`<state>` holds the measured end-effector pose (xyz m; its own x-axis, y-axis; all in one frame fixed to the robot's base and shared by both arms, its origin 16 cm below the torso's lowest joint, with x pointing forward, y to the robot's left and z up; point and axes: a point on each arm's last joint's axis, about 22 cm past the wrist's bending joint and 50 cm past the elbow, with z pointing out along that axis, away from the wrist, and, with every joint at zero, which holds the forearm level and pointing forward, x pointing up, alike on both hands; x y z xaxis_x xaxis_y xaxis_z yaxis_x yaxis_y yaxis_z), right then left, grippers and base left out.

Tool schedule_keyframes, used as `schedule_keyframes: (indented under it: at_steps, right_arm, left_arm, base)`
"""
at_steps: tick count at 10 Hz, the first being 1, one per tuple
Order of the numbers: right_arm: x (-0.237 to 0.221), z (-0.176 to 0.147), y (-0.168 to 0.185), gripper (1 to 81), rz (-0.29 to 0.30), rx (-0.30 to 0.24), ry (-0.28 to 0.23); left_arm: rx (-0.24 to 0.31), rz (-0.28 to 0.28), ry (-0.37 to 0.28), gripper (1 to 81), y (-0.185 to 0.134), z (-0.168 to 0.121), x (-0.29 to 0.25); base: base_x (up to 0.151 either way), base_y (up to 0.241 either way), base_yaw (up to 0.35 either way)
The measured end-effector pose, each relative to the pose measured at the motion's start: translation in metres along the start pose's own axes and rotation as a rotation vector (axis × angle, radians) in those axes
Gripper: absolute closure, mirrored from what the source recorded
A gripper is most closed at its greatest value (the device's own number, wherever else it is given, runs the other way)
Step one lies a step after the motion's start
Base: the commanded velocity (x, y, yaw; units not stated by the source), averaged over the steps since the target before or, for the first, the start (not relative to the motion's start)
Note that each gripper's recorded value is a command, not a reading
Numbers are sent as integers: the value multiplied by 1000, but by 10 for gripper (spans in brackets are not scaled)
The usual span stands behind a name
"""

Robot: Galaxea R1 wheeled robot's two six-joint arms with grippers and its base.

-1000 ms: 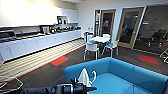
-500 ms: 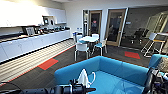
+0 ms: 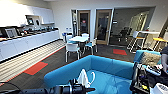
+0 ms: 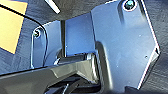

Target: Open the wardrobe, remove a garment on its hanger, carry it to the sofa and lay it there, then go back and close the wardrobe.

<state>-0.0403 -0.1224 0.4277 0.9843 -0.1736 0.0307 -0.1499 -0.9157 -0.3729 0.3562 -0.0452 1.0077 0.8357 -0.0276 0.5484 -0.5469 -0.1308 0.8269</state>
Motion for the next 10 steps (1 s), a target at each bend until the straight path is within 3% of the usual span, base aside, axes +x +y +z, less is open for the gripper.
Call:
schedule_keyframes:
  at_steps: [3,10]
  right_arm:
    - [0,0,0,10,0,0,0]
    - [2,0,-1,10,-1,1,2]
  left_arm:
    - [7,3,-9,811,0,3,-3]
    - [15,16,-10,811,-2,2,-3]
  base:
    - [31,112,-51]
    - [0,0,0]
